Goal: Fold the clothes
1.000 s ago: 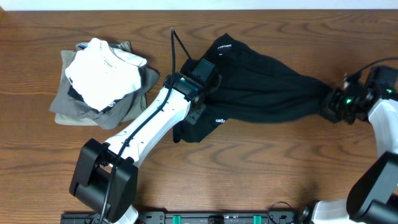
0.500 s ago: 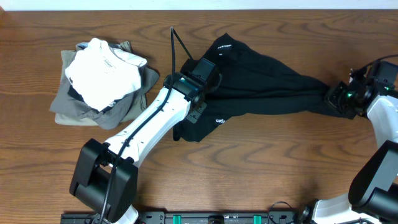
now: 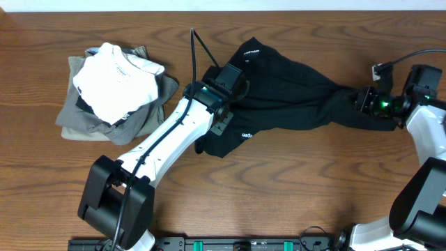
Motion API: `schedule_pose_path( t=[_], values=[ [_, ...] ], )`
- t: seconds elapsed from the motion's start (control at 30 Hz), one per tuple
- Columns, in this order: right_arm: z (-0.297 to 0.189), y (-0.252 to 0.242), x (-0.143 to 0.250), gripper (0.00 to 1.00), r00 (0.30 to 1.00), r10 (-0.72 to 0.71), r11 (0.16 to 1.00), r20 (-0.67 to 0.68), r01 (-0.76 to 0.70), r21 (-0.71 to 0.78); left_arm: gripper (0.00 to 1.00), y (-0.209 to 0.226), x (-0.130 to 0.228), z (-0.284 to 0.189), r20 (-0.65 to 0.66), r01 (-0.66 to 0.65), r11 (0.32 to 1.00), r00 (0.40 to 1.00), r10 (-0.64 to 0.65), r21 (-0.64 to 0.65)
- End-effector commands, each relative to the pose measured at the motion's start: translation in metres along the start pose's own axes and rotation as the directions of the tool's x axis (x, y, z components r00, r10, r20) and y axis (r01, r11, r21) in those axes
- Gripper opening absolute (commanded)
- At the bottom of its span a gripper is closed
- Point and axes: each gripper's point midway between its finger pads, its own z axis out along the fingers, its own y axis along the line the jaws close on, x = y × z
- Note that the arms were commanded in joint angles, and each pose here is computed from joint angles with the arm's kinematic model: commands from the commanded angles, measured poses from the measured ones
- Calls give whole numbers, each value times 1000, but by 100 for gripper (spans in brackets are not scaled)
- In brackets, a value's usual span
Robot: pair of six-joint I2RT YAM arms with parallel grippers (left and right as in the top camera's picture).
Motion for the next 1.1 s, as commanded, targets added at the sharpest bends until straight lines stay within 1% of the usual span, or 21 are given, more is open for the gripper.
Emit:
schedule_pose_path(
  t=[0.0,0.07,0.1,0.17,0.2,0.27,0.33,0.37,0.43,0.5,0.57,0.63,0.8,0.83,0.87,0.9,0.97,1.07],
  values=[
    [1,-21,9,1,998,66,991,-24,-63,121,6,8,-6,-10,32,-3,1000,999,3,-19],
    [-5,-45,15,1,988,154,954,-16,-144,263,6,8,-6,-10,33,-3,1000,999,3,-19],
    [-8,-55,16,1,985,171,936,-10,-160,312,6,8,-6,-10,33,-3,1000,999,3,-19],
    [-15,-69,19,1,977,212,902,12,-200,383,6,8,-6,-10,32,-3,1000,999,3,-19],
    [-17,-72,19,1,974,225,894,20,-215,393,6,8,-6,-10,32,-3,1000,999,3,-19],
    [-17,-69,17,1,972,234,907,26,-227,354,6,8,-6,-10,33,-6,1000,999,7,-19],
    [-13,-56,14,1,984,178,948,0,-171,269,6,8,-6,-10,32,-10,1000,999,11,-19],
    [-12,-50,14,3,989,147,963,-10,-140,232,6,8,-6,-10,33,-10,1000,999,11,-19],
    [-10,-42,13,12,993,112,976,-19,-107,189,6,8,-6,-10,33,-10,1000,999,11,-19],
    [-10,-43,12,12,994,111,976,-16,-106,189,6,8,-6,-10,33,-10,1000,999,11,-19],
    [-10,-43,8,8,995,102,977,-4,-100,189,6,8,-6,-10,33,-10,1000,999,11,-19],
    [-11,-45,4,6,994,110,973,18,-111,200,6,8,-6,-10,33,-10,1000,999,11,-19],
    [-16,-66,-3,6,977,195,926,85,-212,312,6,8,-6,-10,33,-10,1000,999,10,-19],
    [-17,-68,0,9,976,204,921,79,-219,322,6,8,-6,-10,33,-10,1000,999,10,-19],
    [-18,-70,5,16,974,217,914,65,-226,338,6,8,-6,-10,33,-10,1000,999,10,-19],
    [-19,-72,11,21,972,231,905,52,-234,357,6,8,-6,-10,32,-10,1000,999,10,-19],
    [-20,-74,29,24,960,281,886,-2,-259,386,6,8,-5,-10,29,-11,1000,1000,11,-18],
    [-18,-71,52,25,941,331,875,-70,-278,397,6,8,-5,-10,29,-11,1000,1000,11,-18]
  ],
)
